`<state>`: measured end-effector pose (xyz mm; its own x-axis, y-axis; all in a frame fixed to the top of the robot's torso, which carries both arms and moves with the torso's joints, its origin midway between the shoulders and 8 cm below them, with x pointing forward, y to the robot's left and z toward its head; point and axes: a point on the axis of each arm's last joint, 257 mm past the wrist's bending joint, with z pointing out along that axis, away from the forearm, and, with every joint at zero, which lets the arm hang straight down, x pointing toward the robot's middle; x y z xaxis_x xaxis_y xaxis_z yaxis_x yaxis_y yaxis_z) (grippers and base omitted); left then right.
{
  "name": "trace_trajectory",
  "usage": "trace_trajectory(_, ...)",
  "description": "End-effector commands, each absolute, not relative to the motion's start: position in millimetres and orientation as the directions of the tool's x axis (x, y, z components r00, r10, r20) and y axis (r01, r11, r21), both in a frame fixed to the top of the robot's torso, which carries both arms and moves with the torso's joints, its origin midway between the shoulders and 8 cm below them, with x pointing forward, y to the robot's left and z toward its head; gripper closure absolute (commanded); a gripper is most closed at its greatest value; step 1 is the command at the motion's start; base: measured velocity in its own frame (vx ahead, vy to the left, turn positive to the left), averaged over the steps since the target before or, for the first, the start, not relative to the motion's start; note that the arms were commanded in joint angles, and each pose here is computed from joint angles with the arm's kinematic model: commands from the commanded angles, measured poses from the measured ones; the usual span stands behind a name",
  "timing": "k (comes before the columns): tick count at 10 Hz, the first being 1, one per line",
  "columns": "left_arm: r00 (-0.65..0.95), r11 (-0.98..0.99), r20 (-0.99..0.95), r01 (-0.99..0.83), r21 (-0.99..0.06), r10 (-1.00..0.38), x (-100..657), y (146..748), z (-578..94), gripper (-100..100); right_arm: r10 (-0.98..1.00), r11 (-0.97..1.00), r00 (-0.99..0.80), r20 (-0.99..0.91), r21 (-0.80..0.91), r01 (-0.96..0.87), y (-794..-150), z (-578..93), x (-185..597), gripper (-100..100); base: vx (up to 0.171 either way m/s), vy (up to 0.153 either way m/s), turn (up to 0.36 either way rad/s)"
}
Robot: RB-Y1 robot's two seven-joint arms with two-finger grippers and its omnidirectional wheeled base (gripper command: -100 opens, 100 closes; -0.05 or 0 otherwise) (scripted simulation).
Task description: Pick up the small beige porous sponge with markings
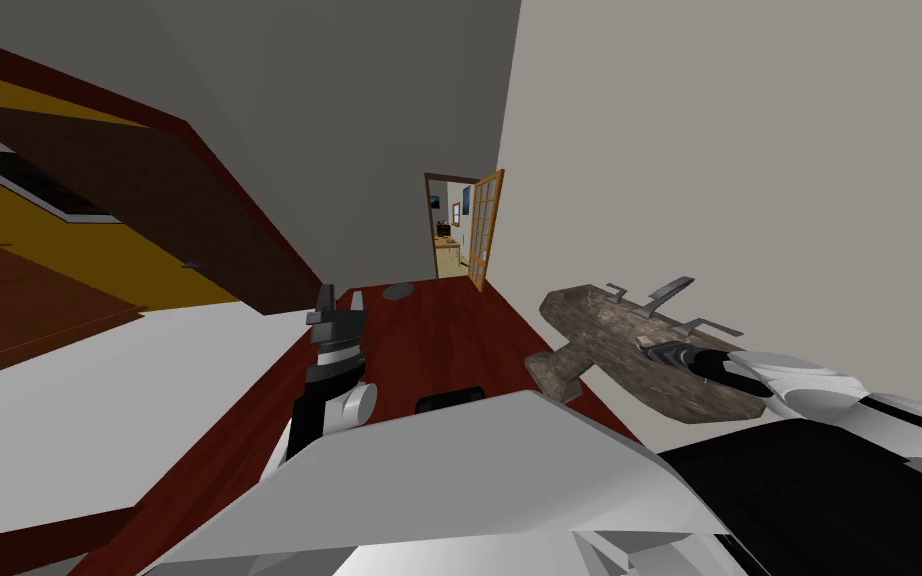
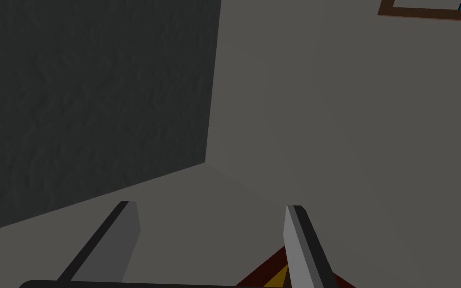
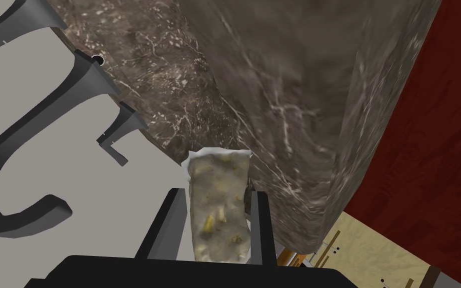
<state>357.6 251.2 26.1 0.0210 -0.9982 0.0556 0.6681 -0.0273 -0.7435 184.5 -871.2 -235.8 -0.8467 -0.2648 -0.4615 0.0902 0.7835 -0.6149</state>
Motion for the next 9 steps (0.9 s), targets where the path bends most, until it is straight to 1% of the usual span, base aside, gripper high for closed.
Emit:
trace_trajectory(1,0.021,-0.027,0.056,0.668,-0.744,-0.998,358,251,26,0,-0.284,0.787,-0.845,-0.453,-0.613,0.064,-868,-239,189,100,0.037,0.014,-0.019)
trace_trajectory(3,0.021,-0.027,0.056,0.668,-0.743,-0.998,358,251,26,0,-0.295,0.770,-0.858,-0.421,-0.636,0.047,-875,-236,186,100,0.000,0.002,0.033)
trace_trajectory(4,0.021,-0.027,0.056,0.668,-0.743,-0.998,358,251,26,0,-0.305,0.790,-0.829,-0.469,-0.610,0.054,-864,-236,208,100,0.061,-0.002,-0.317)
trace_trajectory(5,0.021,-0.027,0.055,0.668,-0.744,-0.998,358,251,26,0,-0.311,0.784,-0.827,-0.469,-0.618,0.056,-867,-231,209,100,0.087,0.018,-0.210)
trace_trajectory(8,0.021,-0.027,0.056,0.668,-0.743,-0.998,358,251,26,0,-0.336,0.769,-0.843,-0.419,-0.639,0.012,-869,-233,203,100,0.018,0.005,0.029)
trace_trajectory(9,0.021,-0.027,0.056,0.668,-0.743,-0.998,358,251,26,0,-0.347,0.787,-0.816,-0.462,-0.617,0.015,-858,-233,223,100,0.077,0.010,-0.356)
